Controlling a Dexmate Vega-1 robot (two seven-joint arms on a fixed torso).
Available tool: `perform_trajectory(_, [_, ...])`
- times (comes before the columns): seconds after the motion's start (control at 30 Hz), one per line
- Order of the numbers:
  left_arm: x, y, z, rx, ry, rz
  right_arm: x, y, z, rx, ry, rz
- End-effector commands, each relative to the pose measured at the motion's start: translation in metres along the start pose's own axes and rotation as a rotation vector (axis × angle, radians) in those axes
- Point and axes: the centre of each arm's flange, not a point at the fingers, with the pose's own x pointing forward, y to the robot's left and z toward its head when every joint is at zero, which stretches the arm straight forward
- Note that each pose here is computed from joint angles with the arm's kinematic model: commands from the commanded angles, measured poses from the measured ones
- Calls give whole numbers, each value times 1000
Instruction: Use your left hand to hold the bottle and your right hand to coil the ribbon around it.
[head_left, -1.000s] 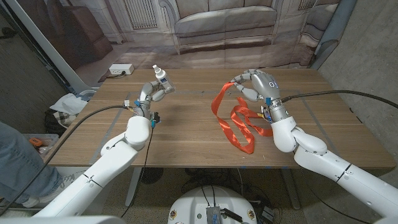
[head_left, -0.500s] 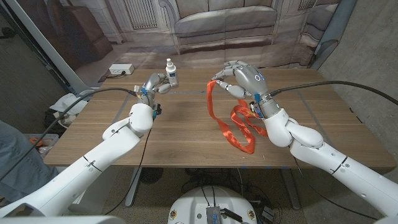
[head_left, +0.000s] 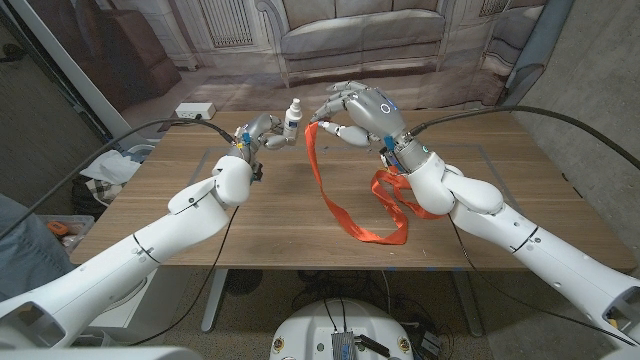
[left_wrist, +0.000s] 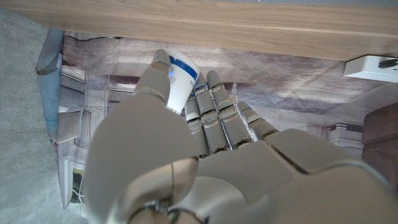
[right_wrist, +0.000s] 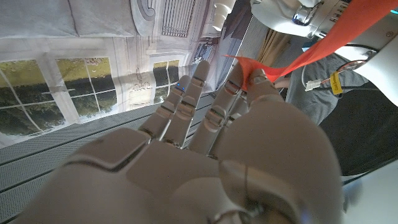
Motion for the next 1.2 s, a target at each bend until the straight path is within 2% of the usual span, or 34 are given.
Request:
perform_trajectory(0.03, [-12, -4, 11, 48, -59, -26, 51, 3, -10, -23, -40, -20])
perform_trajectory(0.3, [-16, -6, 14, 59, -67, -57, 63, 7, -21, -34, -42, -14])
perform_trajectory(0.7, [-13, -14, 15, 69, -73, -112, 90, 5, -10, -73, -98, 17])
perform_trajectory(1.0, [-14, -18, 20, 59, -112, -121, 112, 11, -18, -74, -68, 55])
perform_trajectory(1.2, [-20, -16, 20, 50, -122, -102, 121, 9, -30, -84, -42, 48])
